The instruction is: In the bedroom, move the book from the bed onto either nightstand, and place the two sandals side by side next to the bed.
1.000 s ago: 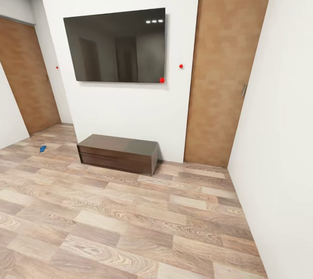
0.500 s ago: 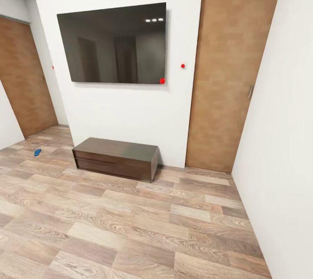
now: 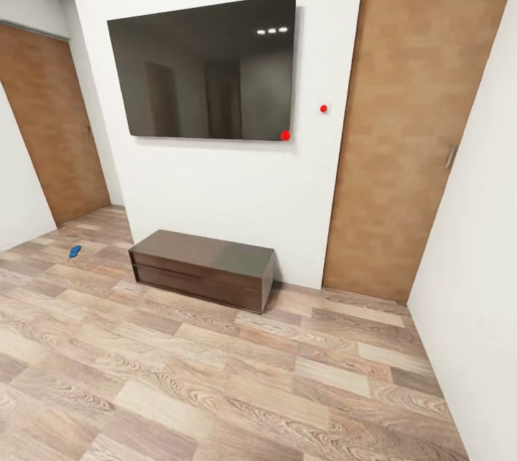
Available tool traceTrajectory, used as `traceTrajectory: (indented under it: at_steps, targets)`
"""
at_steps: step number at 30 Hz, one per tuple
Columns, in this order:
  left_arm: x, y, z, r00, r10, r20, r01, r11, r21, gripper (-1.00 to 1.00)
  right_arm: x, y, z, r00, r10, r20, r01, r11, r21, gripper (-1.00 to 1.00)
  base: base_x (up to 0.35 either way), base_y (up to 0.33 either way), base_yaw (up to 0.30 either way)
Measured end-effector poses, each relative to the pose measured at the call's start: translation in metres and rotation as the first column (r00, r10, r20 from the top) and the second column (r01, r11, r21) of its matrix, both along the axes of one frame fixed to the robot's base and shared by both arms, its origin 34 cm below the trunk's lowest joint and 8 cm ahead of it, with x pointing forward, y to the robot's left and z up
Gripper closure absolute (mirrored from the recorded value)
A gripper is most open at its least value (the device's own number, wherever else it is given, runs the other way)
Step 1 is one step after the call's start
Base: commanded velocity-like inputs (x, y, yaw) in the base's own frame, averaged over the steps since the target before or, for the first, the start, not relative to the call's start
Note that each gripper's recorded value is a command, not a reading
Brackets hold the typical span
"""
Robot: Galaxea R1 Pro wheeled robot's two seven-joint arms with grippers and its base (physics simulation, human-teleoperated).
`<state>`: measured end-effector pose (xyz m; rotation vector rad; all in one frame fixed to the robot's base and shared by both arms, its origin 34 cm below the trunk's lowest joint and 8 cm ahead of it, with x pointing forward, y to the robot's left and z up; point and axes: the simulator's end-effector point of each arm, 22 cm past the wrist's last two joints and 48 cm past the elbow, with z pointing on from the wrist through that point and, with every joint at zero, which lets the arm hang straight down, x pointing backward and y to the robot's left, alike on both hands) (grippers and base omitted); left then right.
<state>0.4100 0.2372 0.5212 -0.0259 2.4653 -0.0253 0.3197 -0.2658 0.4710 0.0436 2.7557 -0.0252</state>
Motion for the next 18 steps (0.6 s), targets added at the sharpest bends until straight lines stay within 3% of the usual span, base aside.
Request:
traceTrajectory:
  at_steps: [6, 18]
  targets:
    - [0.0, 0.0001, -0.0003, 1.0, 0.0, -0.001, 0.0, 1.0, 0.0, -1.0, 0.0, 0.0, -0.0002, 1.0, 0.0, -0.001, 0.0, 1.0, 0.0, -1.0, 0.145, 0.0, 0.289]
    - [0.0001, 0.0001, -0.0003, 1.0, 0.001, -0.001, -0.001, 1.0, 0.0, -1.0, 0.0001, 0.0, -0.0002, 1.0, 0.0, -0.001, 0.0, 1.0, 0.0, -1.0, 0.011, 0.0, 0.294]
